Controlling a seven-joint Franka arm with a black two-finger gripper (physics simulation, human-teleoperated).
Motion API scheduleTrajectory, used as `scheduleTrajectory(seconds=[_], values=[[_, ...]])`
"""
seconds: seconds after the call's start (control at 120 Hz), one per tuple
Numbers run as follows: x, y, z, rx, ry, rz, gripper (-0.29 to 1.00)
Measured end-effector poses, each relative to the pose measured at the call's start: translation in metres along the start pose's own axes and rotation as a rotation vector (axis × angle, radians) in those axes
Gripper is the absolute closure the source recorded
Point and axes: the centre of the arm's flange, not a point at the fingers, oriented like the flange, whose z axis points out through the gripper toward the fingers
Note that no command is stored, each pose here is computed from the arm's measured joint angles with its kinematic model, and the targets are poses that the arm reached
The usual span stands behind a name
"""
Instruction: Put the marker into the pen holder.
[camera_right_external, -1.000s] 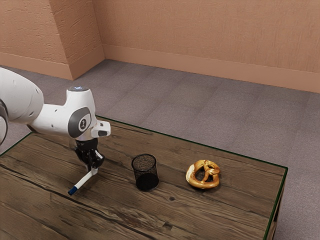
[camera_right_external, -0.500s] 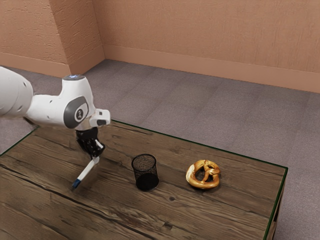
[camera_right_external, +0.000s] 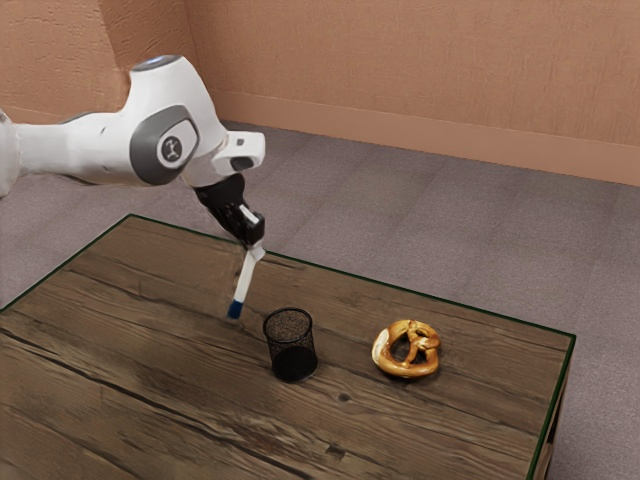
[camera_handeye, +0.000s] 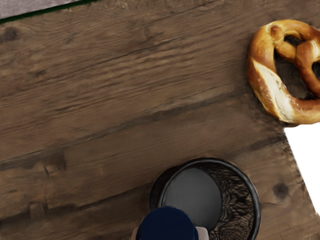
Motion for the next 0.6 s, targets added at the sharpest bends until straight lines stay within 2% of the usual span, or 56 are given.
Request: scheduleTrajectory(seconds=[0.108,0.183,0.367,0.483,0.6], values=[[0.018,0.058,0.016,-0.037,-0.015,0.085,0.79],[0.02,0.074,0.021,-0.049,-0.022,0.105,0.79],[0.034,0.025,0.023,-0.028,0.014,0.029,0.79],[0.036,0.021,0.044,-0.058,0.055,0.001,0.79],[0.038,0.01,0.049,-0.086,0.131,-0.038,0.78]])
